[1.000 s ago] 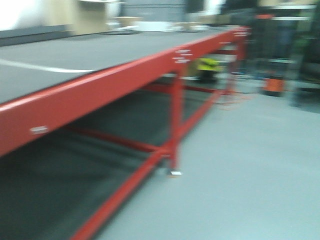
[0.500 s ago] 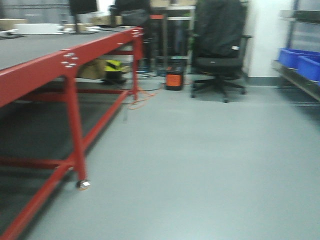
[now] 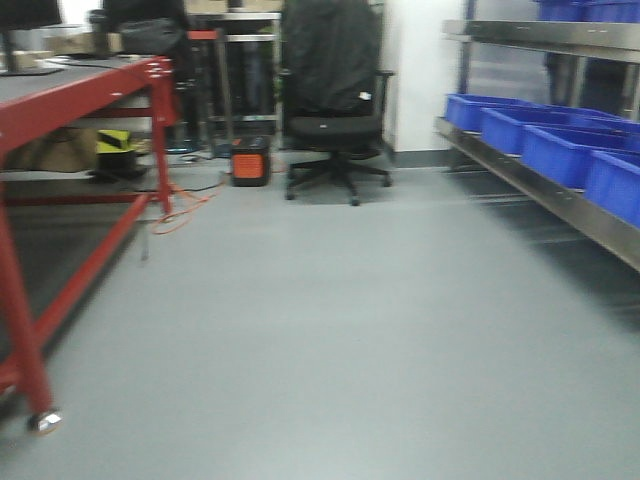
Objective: Place valve from conveyor to right shelf box
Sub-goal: 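Carry both valves while the base drives to the blue-bin shelf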
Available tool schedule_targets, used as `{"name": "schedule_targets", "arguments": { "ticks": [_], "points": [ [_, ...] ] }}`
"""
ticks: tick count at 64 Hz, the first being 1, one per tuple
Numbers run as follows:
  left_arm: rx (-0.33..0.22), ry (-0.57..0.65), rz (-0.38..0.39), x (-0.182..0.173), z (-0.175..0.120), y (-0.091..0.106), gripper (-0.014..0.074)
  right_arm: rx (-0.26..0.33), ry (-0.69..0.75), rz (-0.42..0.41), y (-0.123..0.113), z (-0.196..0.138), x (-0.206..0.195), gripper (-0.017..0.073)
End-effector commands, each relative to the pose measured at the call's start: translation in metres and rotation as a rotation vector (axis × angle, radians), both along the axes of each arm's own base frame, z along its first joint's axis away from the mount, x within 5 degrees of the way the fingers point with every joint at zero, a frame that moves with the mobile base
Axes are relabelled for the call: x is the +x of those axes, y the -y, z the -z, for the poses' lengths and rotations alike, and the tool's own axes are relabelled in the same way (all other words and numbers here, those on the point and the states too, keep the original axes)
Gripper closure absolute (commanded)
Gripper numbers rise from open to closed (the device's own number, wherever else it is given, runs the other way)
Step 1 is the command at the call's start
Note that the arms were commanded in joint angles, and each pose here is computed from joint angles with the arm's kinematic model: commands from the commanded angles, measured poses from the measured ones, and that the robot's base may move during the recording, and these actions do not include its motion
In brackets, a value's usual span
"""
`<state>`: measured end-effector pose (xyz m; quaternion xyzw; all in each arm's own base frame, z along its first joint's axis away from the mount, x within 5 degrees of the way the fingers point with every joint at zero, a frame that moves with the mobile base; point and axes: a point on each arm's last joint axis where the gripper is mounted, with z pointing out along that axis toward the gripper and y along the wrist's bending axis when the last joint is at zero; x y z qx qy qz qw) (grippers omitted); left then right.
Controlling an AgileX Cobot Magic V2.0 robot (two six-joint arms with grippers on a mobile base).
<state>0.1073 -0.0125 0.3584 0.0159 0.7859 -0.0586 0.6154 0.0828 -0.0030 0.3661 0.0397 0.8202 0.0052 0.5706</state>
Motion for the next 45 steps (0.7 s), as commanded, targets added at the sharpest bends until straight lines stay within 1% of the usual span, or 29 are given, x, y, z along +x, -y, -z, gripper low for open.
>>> {"name": "schedule_targets", "arguments": {
  "ticks": [1,45],
  "points": [
    [-0.015,0.078,0.005,-0.0013,-0.0089,0.0005,0.0704,-0.018,0.091,0.011,0.0011,-0.0098,0.0000,0.0721],
    [-0.015,0.078,0.005,-0.0013,-0.0089,0.0005,0.0704,-0.018,0.091,0.011,0.0011,-0.0098,0.0000,0.0721]
  ]
}}
